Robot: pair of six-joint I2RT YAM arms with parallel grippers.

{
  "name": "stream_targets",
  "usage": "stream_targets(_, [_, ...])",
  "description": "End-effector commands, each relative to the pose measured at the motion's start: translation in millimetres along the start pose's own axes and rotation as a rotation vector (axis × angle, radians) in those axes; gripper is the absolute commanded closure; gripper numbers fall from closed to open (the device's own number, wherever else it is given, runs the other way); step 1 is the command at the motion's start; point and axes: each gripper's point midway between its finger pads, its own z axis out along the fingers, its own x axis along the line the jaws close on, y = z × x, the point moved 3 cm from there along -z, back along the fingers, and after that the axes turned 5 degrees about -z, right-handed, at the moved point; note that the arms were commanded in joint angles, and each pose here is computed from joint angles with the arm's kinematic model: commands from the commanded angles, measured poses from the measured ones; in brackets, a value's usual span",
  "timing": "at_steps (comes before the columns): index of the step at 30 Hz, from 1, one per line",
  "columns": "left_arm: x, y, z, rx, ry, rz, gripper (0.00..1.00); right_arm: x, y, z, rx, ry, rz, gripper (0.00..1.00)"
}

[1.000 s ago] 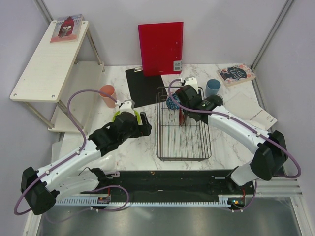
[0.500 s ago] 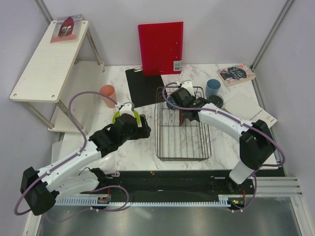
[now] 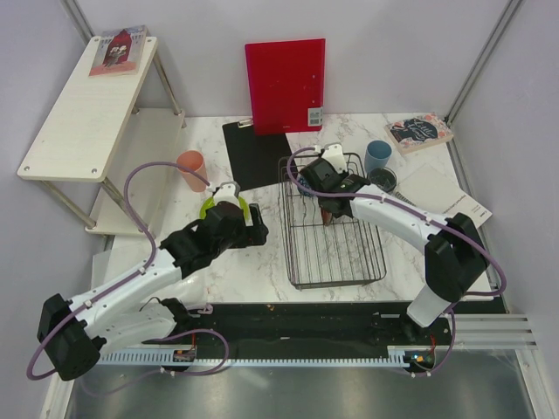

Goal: Unload the mixed dishes from the dish rack
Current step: Pick up the plate from the dish rack.

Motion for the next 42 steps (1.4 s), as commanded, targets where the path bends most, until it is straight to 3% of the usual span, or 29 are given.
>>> stream_targets(1, [-5.5, 1.4, 3.6, -0.001, -0.018, -0.009, 0.02, -16.3, 25.5, -24.2, -0.085, -0.075, 0.003, 1.0])
stream_targets(16, [-11.8, -2.3, 10.5, 0.026, -0.033, -0.02, 0.03, -23.7, 41.5, -60.7, -0.199, -0.232, -0.049, 1.0])
stream_targets(25, [-12.1, -2.3, 10.2, 0.026, -0.032, -0.031, 0.03, -45.5, 57.7, -96.7, -0.248, -0.203, -0.001, 1.0])
stream_targets(36, [-15.4, 13.4, 2.9, -0.021, -0.027, -0.019, 0.03, -81.0, 66.6, -142.6, -0.308, -0.045, 0.202, 1.0])
stream_targets(42, [-21.7, 29.3, -9.4, -0.084, -0.063, -0.051, 0.01, -71.0, 71.5, -166.5, -0.363, 0.238, 0.362, 1.0])
